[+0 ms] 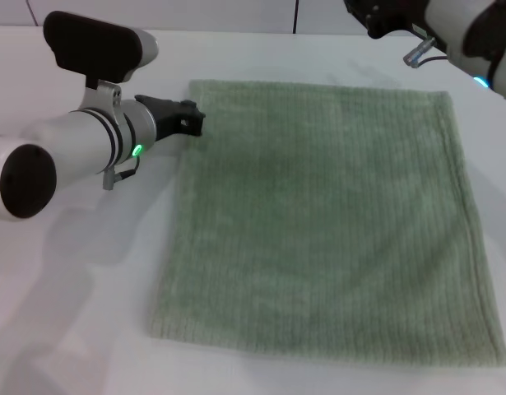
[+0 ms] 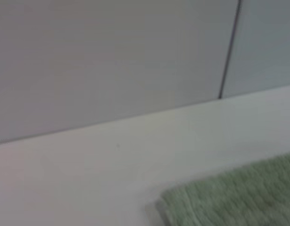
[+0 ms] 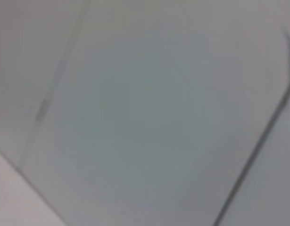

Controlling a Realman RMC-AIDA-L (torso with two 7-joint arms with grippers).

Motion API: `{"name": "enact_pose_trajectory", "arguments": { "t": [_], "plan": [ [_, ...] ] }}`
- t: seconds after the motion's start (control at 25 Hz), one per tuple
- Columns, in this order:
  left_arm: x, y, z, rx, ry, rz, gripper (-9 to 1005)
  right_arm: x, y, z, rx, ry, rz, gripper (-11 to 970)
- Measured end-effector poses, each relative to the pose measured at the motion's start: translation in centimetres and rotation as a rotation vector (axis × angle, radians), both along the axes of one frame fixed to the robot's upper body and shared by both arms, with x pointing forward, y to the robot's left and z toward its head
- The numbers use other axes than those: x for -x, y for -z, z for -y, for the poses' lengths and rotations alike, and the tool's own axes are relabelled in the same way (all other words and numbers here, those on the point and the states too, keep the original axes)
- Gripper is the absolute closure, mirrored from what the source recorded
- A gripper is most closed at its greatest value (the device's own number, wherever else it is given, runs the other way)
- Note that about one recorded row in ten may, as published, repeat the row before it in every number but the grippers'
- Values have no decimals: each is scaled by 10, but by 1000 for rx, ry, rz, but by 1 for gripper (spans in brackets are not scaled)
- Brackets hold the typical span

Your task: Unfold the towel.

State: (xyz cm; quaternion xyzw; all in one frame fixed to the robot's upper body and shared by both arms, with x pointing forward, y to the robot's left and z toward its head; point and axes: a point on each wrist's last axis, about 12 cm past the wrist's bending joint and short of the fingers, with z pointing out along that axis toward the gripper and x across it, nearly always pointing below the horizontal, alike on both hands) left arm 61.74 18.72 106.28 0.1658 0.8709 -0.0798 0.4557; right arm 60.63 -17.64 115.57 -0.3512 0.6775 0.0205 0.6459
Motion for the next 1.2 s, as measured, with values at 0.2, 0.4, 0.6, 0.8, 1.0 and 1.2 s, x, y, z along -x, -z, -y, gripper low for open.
{"name": "enact_pose_trajectory", "arguments": {
  "t": [0.2, 0.4, 0.6, 0.8, 1.0, 1.2],
  "plan": [
    [4, 0, -11, 35, -49, 98, 997, -7, 4, 3, -23, 120, -1, 504],
    [11, -1, -23, 77, -104, 229, 997, -8, 2, 3, -37, 215, 25, 505],
    [21, 0, -30, 119, -138, 347, 997, -3, -1, -8, -26, 290, 88, 505],
    [32, 7, -45, 228, -202, 448, 997, 18, 5, -18, -44, 415, 288, 505],
    [44, 12, -64, 357, -224, 535, 997, 30, 21, -7, -123, 484, 379, 505],
    [55, 11, -82, 454, -201, 622, 997, 41, 41, 18, -289, 530, 430, 505]
  ]
}}
